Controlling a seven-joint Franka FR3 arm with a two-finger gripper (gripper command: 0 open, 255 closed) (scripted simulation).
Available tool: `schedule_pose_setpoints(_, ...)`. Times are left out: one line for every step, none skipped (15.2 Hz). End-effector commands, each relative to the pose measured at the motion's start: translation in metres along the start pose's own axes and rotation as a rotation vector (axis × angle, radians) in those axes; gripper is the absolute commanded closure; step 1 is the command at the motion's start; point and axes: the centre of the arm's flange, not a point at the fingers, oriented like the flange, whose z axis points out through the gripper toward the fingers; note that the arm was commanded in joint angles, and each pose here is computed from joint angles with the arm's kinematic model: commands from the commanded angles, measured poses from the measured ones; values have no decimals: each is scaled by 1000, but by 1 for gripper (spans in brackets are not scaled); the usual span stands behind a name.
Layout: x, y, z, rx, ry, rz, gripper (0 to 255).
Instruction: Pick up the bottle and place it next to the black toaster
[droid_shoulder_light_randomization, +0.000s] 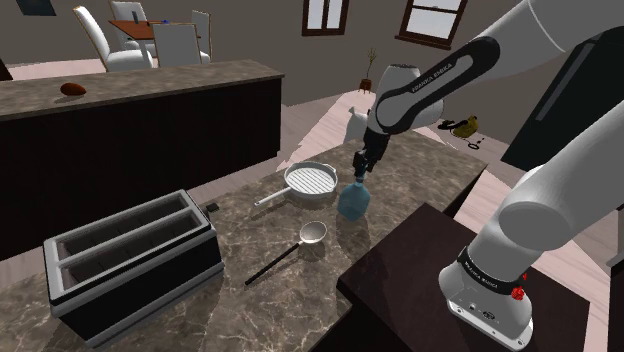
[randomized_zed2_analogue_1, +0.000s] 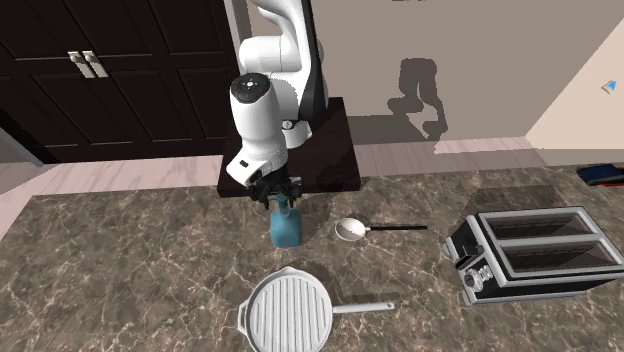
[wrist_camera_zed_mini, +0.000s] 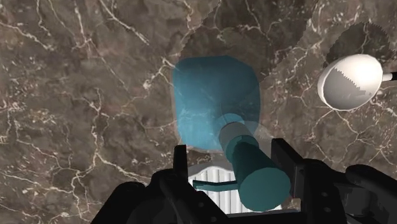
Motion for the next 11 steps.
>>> schedule_pose_setpoints(0, 0, 0, 0, 0, 0, 255)
schedule_pose_setpoints(0, 0, 0, 0, 0, 0, 255)
schedule_pose_setpoints(0, 0, 0, 0, 0, 0, 255)
schedule_pose_setpoints(0, 0, 0, 0, 0, 0, 255)
schedule_pose_setpoints(0, 0, 0, 0, 0, 0, 255)
schedule_pose_setpoints(0, 0, 0, 0, 0, 0, 255)
schedule_pose_setpoints(0, 0, 0, 0, 0, 0, 255)
schedule_pose_setpoints(0, 0, 0, 0, 0, 0, 255)
schedule_pose_setpoints(0, 0, 0, 0, 0, 0, 255)
schedule_pose_setpoints(0, 0, -5, 0, 0, 0, 255)
schedule_pose_setpoints(1, -1, -10, 0, 0, 0, 255)
